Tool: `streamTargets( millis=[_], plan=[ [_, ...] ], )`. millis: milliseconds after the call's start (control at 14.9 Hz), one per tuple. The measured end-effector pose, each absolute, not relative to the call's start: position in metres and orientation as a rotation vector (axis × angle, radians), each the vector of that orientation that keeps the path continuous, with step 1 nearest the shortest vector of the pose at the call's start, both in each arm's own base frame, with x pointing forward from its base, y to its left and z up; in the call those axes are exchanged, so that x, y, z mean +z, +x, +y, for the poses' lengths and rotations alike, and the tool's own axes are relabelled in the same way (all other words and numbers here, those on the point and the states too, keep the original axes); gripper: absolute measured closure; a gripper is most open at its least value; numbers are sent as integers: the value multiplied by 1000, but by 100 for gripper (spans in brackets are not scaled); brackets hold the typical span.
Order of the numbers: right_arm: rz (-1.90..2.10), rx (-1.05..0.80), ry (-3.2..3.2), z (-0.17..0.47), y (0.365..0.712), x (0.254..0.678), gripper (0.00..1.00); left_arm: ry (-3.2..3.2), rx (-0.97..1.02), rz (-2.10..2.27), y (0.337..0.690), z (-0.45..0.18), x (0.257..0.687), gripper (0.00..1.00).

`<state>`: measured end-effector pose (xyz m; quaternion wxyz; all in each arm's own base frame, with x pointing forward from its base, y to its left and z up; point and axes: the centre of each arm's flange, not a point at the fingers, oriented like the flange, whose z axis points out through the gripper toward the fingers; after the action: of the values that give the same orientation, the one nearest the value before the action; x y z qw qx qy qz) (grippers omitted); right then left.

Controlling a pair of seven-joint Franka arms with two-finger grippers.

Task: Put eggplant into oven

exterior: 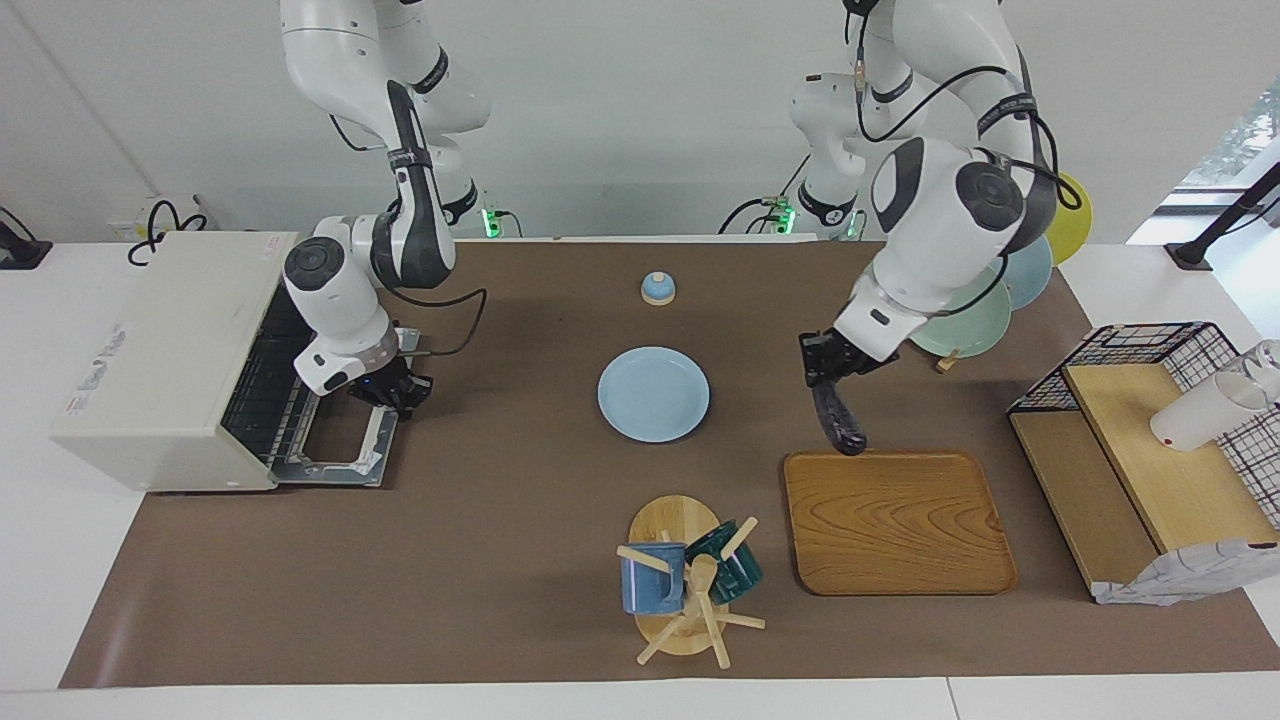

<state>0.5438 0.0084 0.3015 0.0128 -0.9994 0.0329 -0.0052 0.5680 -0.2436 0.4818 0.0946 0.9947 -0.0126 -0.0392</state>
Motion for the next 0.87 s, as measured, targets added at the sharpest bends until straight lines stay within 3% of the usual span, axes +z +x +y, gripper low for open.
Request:
streamTargets(
  millis=[469,602,870],
  plan=[
    [84,-49,-3066,87,565,351,99,2923,-12,-77,460,-402,409,75],
    [49,-60,-3064,102,565,354,99,2929,-17,-97,448,-417,378,75],
    [16,-61,-3064,114,563,355,96,2942,-23,-78,456,-418,344,75]
  ],
)
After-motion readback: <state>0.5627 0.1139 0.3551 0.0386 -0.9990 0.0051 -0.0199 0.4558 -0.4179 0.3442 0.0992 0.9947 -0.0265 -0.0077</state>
